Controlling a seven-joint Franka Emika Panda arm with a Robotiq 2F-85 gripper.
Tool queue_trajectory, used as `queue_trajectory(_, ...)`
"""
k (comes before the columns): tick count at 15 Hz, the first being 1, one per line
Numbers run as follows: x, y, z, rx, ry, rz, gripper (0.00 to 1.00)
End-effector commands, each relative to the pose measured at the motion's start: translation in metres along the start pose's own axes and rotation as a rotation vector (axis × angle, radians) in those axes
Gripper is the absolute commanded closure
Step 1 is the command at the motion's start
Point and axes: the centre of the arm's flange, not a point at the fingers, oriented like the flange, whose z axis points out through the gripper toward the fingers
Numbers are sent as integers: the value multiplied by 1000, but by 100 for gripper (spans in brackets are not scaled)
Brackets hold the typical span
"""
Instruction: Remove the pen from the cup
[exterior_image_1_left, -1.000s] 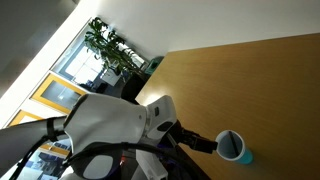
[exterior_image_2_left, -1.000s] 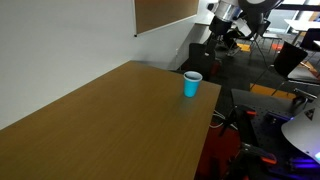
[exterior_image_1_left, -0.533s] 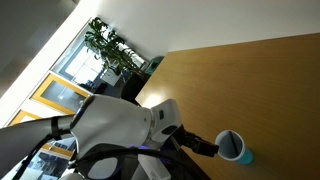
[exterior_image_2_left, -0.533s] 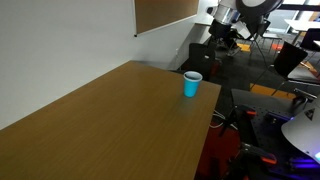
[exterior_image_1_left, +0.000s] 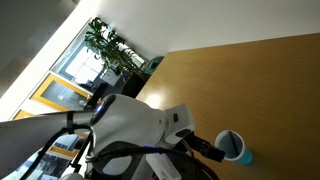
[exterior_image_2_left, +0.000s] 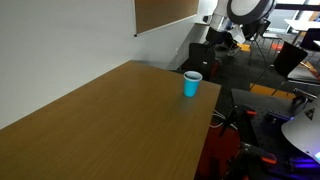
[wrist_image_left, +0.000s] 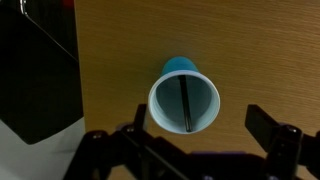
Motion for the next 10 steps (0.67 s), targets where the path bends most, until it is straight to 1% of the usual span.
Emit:
queue_trajectory(1, 21, 6, 19, -20, 6, -37, 0)
queue_trajectory(5, 32, 3, 36, -46, 35, -75, 0)
queue_trajectory(10, 30, 10, 53, -28, 21, -82, 0)
